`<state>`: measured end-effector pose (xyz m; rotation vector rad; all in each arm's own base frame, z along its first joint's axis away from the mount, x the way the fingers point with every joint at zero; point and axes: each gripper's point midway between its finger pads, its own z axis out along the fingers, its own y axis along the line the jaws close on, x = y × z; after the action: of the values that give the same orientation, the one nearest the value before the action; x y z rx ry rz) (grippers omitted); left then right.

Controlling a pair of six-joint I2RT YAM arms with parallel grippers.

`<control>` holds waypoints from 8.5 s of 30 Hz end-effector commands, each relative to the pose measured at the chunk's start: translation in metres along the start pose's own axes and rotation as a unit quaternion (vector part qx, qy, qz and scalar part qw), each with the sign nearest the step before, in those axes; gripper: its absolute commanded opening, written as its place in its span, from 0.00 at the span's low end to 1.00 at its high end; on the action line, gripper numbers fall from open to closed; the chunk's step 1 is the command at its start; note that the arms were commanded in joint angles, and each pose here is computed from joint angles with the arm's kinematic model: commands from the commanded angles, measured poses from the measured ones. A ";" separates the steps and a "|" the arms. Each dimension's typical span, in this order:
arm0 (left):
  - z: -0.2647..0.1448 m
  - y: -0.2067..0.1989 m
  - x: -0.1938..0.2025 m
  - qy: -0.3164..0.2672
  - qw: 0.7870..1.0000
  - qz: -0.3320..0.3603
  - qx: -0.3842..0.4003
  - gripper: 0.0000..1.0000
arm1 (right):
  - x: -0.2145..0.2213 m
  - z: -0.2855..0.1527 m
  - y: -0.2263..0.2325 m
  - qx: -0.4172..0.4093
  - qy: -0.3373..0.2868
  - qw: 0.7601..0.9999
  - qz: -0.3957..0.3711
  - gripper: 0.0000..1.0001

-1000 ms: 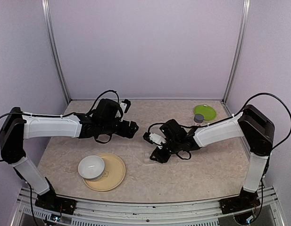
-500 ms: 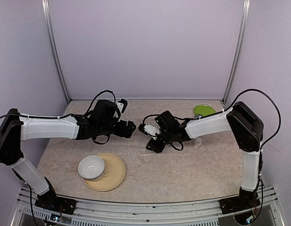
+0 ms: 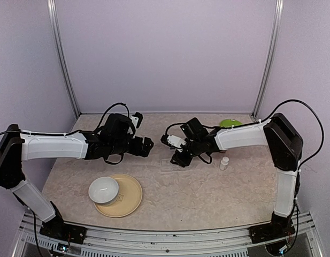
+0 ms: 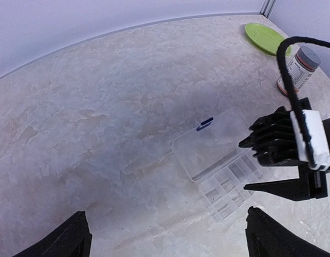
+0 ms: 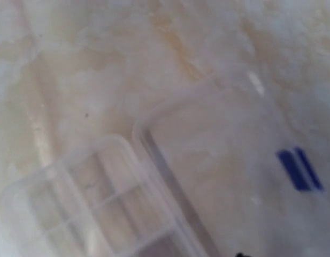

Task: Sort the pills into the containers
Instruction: Position the pill container at the center of the board, then pick up the pill bottle from the center of the board, then place the pill bottle at the center of the board, then pick up the pill bottle from the center of the board, then pass from the left arm to the right

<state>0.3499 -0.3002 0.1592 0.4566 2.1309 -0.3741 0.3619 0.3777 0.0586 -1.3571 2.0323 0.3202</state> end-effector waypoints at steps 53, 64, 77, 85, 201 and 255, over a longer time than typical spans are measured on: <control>0.111 -0.098 0.105 0.134 0.989 0.050 0.030 0.49 | 0.084 -0.181 -0.043 0.222 -0.073 0.919 0.318 1.00; 0.096 -0.099 0.067 0.087 0.995 0.043 0.028 0.55 | 0.088 -0.183 -0.046 0.227 -0.071 0.915 0.325 1.00; 0.076 -0.115 0.021 0.039 0.997 0.035 0.056 0.59 | 0.120 -0.187 -0.056 0.240 -0.075 0.891 0.377 1.00; 0.063 -0.125 0.006 0.021 0.996 0.028 0.077 0.71 | 0.149 -0.179 -0.064 0.243 -0.076 0.872 0.417 0.98; 0.067 -0.236 0.093 0.151 0.933 0.213 0.246 0.53 | 0.129 -0.225 -0.021 0.207 -0.158 0.890 0.374 1.00; -0.175 -0.282 -0.008 -0.139 0.758 0.293 0.566 0.02 | -0.006 -0.293 0.159 -0.409 -0.364 0.833 0.083 0.82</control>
<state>0.1113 -0.4751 0.2701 1.5770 1.2412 -1.2236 0.1174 0.2887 0.2443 -1.1330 1.4357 1.6250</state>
